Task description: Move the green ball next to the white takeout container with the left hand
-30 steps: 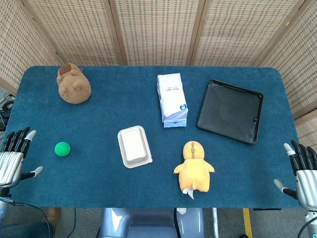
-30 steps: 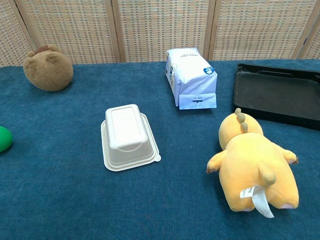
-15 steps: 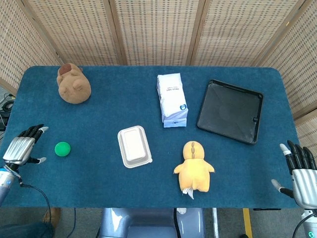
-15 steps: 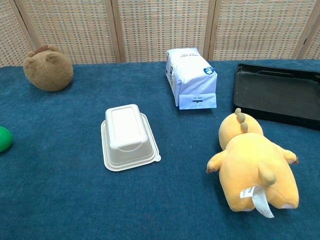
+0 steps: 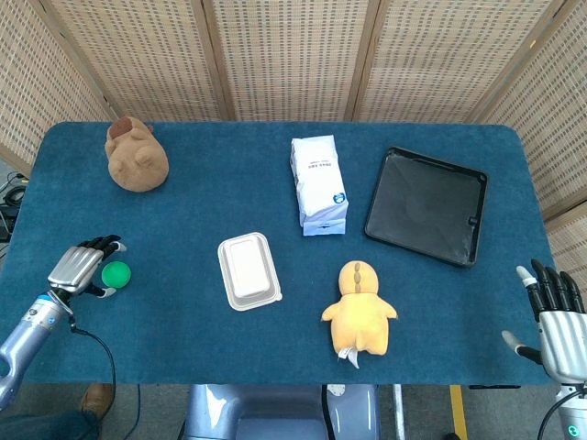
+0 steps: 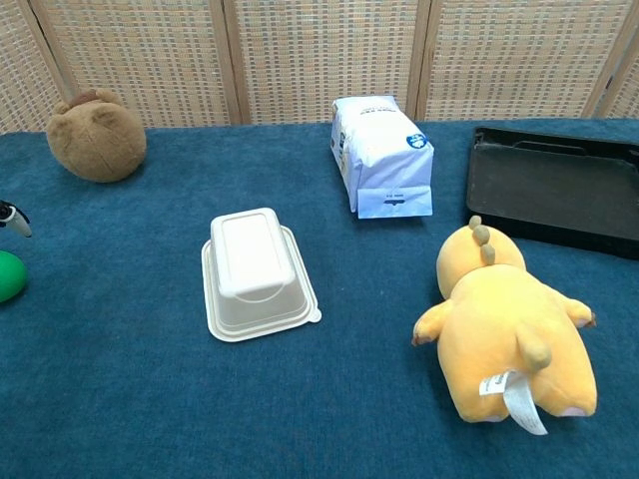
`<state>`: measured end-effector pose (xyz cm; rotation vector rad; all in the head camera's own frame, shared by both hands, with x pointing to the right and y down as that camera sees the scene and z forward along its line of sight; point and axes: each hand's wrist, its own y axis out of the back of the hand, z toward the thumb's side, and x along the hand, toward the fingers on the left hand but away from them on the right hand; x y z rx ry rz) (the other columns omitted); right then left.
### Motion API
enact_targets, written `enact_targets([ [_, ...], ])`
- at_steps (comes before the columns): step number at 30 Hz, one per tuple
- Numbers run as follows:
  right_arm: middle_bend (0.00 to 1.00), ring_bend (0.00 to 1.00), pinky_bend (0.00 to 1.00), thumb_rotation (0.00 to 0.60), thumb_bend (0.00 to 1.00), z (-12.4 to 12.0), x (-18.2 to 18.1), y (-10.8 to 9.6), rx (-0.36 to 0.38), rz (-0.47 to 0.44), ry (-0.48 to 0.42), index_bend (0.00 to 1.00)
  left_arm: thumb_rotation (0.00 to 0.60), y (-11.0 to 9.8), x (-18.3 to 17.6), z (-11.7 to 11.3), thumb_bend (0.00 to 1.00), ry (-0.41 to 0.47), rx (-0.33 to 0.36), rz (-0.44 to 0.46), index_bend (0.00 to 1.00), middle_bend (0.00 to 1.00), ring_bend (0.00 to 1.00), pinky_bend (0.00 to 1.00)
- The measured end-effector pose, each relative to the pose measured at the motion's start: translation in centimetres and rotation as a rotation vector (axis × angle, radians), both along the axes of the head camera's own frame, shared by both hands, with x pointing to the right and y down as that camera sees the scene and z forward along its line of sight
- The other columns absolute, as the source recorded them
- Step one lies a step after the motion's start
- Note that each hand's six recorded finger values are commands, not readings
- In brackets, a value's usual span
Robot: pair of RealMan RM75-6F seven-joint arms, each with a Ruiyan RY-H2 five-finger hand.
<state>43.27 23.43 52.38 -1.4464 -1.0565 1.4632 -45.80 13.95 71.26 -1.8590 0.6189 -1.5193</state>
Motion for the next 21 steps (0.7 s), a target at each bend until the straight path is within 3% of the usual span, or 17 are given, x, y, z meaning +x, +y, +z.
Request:
enact_targets([
  [3,0.00,0.00,0.00,0.600,0.00,0.0,0.0,0.0,0.002,0.003,-0.005,0.08,0.600,-0.1,0.3,0.1,0.14,-0.009,-0.004,0.017,0.46,0.40,0.39,0.39],
  [7,0.00,0.00,0.00,0.600,0.00,-0.1,0.1,-0.1,0.006,0.007,-0.012,0.08,0.600,-0.3,0.7,0.1,0.18,-0.045,-0.014,0.042,0.49,0.47,0.46,0.47],
  [12,0.00,0.00,0.00,0.600,0.00,-0.2,0.2,-0.1,0.005,0.013,-0.017,0.08,0.600,-0.8,1.1,-0.7,0.21,-0.054,-0.011,0.036,0.49,0.48,0.48,0.49],
  [21,0.00,0.00,0.00,0.600,0.00,-0.1,0.4,-0.2,-0.001,0.022,-0.020,0.08,0.600,-2.8,2.8,-3.7,0.20,0.033,0.091,0.025,0.49,0.48,0.48,0.48],
])
